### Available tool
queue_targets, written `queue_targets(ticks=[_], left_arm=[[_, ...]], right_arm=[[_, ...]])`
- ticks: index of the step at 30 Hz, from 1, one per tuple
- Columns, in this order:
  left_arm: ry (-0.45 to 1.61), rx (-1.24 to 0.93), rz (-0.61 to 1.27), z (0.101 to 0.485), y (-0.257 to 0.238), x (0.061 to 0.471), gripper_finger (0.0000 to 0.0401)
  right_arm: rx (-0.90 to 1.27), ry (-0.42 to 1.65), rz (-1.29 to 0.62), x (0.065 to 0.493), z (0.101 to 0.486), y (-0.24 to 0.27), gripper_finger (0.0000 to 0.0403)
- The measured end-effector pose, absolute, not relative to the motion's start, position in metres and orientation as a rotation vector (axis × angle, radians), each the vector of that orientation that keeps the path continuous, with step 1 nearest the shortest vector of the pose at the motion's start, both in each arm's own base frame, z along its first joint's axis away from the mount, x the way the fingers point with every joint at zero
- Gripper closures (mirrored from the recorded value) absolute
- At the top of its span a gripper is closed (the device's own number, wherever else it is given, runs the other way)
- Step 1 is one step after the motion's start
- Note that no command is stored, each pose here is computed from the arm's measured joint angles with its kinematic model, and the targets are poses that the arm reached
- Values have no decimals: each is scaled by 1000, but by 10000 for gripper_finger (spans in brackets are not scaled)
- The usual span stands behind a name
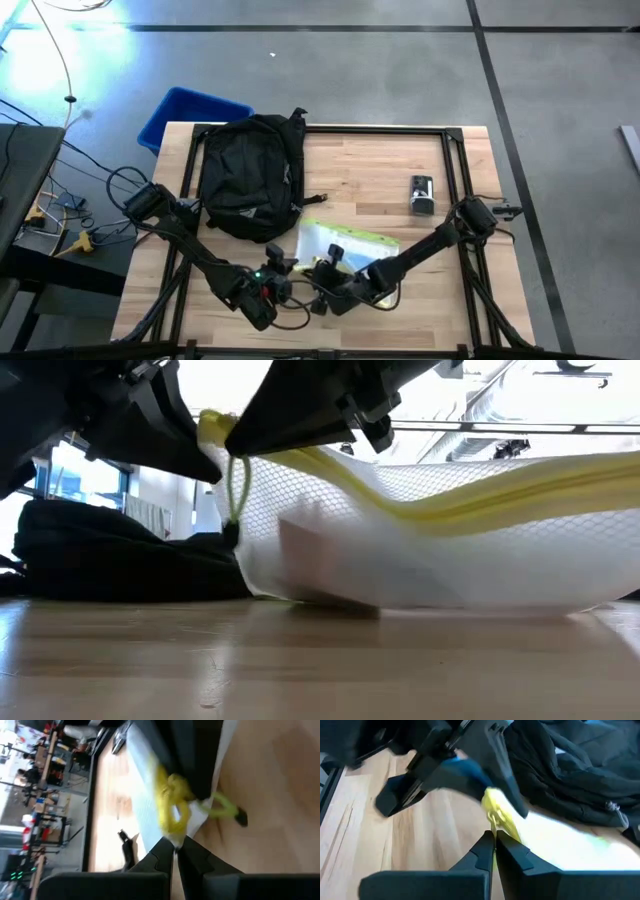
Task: Unpack backpack
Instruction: Open the yellow zip bag
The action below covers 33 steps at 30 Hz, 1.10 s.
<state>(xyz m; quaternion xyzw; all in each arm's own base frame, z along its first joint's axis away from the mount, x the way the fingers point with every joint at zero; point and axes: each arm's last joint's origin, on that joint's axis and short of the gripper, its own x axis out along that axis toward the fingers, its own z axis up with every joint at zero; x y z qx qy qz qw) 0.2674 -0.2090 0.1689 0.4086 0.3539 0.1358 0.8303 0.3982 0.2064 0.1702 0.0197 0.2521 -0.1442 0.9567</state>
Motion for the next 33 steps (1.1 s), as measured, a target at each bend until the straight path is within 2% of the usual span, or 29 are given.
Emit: queue_targets(ticks=[11,19,23,29,33], left_arm=[[759,971,331,167,-212,248,401],[857,959,487,161,-186,227,401],[908,945,524,153,-175,218,401],[965,916,545,144,-164,215,401],[959,863,557,143,-163,219,401]], right_arm=[[124,660,-413,385,156,197,403],[145,783,-494,360,167,193,403],[159,910,-511,346,164,195,403],[152,1144,-693,315,158,187,403],[112,1184,-787,301,159,187,403]])
